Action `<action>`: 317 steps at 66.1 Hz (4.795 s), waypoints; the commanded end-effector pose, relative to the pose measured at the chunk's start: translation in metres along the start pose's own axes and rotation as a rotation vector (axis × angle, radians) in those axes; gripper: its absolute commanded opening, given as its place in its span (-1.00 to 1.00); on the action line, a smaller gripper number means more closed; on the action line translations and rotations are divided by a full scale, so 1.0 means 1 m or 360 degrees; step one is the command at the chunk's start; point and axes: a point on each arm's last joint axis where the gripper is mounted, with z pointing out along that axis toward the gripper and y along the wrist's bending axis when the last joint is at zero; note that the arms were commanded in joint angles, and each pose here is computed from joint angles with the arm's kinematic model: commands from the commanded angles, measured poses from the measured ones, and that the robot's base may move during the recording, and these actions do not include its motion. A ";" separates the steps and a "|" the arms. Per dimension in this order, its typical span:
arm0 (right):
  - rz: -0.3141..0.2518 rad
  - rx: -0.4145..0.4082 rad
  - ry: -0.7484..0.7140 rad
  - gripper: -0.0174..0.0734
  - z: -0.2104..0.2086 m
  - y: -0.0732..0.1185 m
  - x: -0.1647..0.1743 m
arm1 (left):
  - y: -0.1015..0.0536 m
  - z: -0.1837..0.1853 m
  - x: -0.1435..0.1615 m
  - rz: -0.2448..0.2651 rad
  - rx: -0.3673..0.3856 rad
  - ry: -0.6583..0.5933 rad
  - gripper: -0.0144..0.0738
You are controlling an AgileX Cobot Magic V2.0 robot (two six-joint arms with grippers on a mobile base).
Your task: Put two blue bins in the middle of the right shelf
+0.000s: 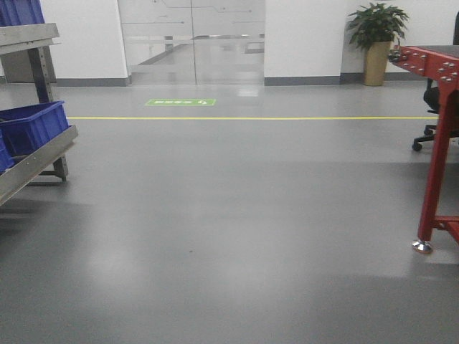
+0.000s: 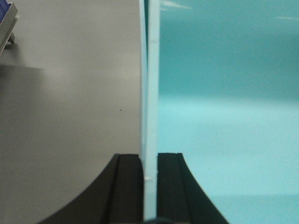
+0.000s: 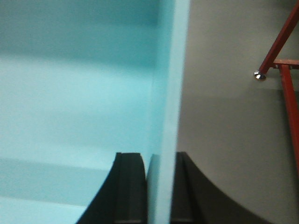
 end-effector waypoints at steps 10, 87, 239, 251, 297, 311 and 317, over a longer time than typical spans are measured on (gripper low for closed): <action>0.0010 -0.0265 -0.0423 -0.98 -0.016 0.015 -0.023 | -0.012 -0.011 -0.013 -0.0069 0.0217 -0.0203 -0.92; 0.0010 -0.0265 -0.0423 -0.98 -0.016 0.015 -0.023 | -0.012 -0.011 -0.013 -0.0069 0.0218 -0.0206 -0.92; 0.0010 -0.0265 -0.0423 -0.98 -0.016 0.015 -0.023 | -0.012 -0.011 -0.013 -0.0069 0.0218 -0.0206 -0.92; 0.0010 -0.0266 -0.0426 -0.98 -0.016 0.015 -0.023 | -0.012 -0.011 -0.013 -0.0069 0.0218 -0.0206 -0.92; 0.0010 -0.0266 -0.0426 -0.98 -0.016 0.015 -0.023 | -0.012 -0.011 -0.013 -0.0069 0.0218 -0.0206 -0.92; 0.0009 -0.0265 -0.0423 -0.98 -0.015 0.015 -0.023 | -0.012 -0.011 -0.013 -0.0071 0.0220 -0.0204 -0.92; -0.0005 -0.0240 -0.0410 -0.98 -0.010 0.016 -0.023 | -0.012 -0.011 -0.012 -0.0071 0.0214 -0.0186 -0.92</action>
